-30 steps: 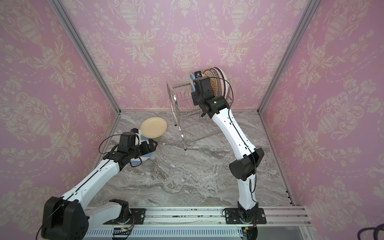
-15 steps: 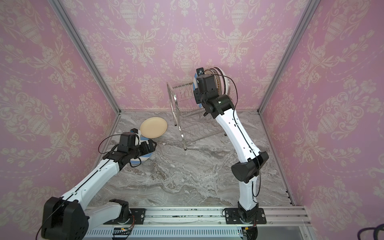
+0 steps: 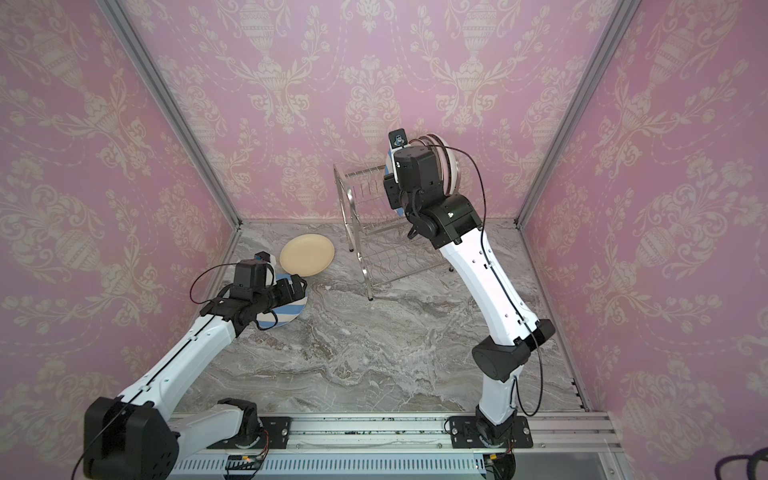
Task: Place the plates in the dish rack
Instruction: 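Open the right gripper and release the blue-striped plate in the rack, then withdraw the right gripper toward the table while the left gripper pushes the striped plate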
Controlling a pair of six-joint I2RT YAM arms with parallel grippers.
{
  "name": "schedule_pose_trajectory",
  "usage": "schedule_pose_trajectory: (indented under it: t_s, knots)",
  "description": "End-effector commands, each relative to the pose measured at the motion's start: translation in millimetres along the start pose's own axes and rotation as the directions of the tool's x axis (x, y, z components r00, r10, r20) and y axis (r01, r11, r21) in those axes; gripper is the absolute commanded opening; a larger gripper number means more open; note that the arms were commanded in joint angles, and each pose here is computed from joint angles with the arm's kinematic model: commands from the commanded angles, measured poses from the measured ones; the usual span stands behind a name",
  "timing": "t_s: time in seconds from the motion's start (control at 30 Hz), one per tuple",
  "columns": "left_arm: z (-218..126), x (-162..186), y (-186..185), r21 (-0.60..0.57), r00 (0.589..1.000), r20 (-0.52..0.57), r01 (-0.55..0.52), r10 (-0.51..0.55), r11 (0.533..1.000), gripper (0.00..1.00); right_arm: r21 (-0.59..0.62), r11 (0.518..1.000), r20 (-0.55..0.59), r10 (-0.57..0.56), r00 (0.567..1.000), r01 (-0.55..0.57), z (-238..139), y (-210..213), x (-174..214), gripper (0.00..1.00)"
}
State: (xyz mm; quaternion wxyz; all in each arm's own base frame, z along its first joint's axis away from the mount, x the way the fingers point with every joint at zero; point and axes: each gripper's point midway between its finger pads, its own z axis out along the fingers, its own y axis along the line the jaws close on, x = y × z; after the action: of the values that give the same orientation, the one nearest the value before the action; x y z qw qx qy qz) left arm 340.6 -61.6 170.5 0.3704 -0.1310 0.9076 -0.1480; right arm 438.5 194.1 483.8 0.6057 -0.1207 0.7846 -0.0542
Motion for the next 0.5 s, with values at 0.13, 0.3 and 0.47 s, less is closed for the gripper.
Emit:
schedule_pose_trajectory:
  t_s: [0.13, 0.3, 0.47]
  knots:
    - [-9.0, -56.8, 36.4, -0.154, 0.993, 0.113, -0.011, 0.029, 0.988, 0.99, -0.104, 0.995, 0.010, -0.002, 1.000, 0.004, -44.4, 0.7, 9.3, 0.63]
    - [5.8, -87.9, 71.9, -0.235, 0.984, 0.176, 0.048, -0.006, 0.971, 0.99, -0.516, 0.856, -0.014, -0.036, 0.999, 0.024, -92.8, 72.0, 51.0, 0.68]
    - [31.1, -93.6, 94.4, -0.279, 0.995, 0.100, 0.040, -0.012, 0.959, 0.99, -0.737, 0.669, -0.071, 0.059, 0.996, -0.092, -140.6, 113.5, 100.2, 0.70]
